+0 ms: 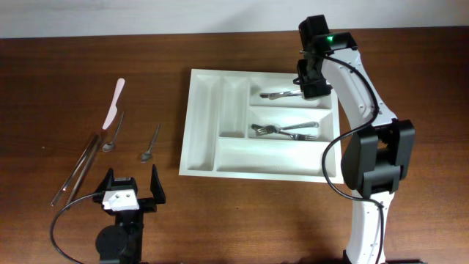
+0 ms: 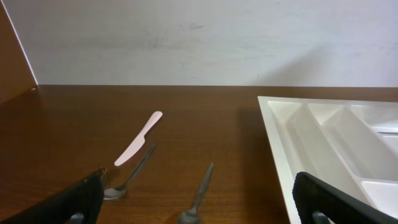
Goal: Pack container
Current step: 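Raise the right gripper away to the upper right corner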
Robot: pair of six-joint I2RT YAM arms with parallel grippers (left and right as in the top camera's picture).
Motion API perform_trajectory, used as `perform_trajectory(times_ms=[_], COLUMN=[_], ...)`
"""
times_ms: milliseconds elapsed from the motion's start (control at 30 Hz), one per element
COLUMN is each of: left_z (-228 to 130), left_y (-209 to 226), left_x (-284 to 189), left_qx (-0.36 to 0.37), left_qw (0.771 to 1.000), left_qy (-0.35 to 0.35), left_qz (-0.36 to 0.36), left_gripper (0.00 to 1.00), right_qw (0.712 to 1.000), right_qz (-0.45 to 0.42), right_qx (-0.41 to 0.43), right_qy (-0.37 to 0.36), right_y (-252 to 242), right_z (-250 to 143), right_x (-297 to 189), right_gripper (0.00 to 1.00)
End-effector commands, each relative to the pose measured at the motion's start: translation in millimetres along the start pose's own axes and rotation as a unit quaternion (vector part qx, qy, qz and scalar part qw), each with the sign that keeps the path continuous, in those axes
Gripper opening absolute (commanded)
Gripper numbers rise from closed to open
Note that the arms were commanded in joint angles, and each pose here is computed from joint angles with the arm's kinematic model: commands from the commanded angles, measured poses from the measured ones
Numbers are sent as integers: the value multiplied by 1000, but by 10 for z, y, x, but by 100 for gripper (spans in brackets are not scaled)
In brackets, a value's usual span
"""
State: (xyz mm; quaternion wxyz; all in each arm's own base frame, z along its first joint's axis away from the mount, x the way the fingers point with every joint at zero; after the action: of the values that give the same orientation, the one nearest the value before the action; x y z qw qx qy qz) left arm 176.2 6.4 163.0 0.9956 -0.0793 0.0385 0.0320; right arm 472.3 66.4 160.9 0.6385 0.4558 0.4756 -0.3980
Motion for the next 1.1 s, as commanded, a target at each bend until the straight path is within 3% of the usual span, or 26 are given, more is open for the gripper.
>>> perform_trajectory(times_ms=[0,167,200,300,400,533,733,867,1067], left_z=[-9,-9,-9,-9,-8,-8,-9,-9,-8], left_y=[-17,-17,-17,-17,-17,-16,-17,-17,-16], left_x=[-2,-2,-2,-2,-2,-2,-2,-2,-2], left_qx=[-1,-1,-1,-1,-1,-1,-1,-1,-1], left_qw=[1000,1000,1000,1000,1000,1000,1000,1000,1000], left_qy=[-1,-1,-1,-1,-1,-1,-1,-1,-1], left_qz=[-8,-8,-8,-8,-8,-7,-8,-8,-7], left_gripper=[99,99,99,99,99,99,99,99,99], right_qw=[1000,1000,1000,1000,997,987,948,906,866], right_qz=[-24,-17,-14,-4,22,64,114,104,39], right_qx=[8,4,3,-13,-67,-148,-296,-402,-488], right_qy=[3,3,3,2,-2,0,-29,-81,-105], right_y=[-48,-19,-10,26,119,260,435,367,-9], right_z=[-35,-38,-37,-34,-24,-35,145,507,1173], right_x=[199,217,217,218,216,194,-164,-578,-928], right_gripper=[4,4,8,43,60,64,82,91,93])
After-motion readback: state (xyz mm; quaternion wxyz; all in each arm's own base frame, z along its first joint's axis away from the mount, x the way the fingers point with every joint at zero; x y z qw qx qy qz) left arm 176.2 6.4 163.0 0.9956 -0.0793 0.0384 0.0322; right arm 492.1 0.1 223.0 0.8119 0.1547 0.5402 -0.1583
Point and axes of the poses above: each gripper's point midway between its finger pads, its own x axis out along the fingers, its own y axis along the line the jaws close on, z = x × y, the point moved 7 cm from there along -x, back along the fingers, and after that the axes turned 9 degrees about -x, right-handed, at the moved point
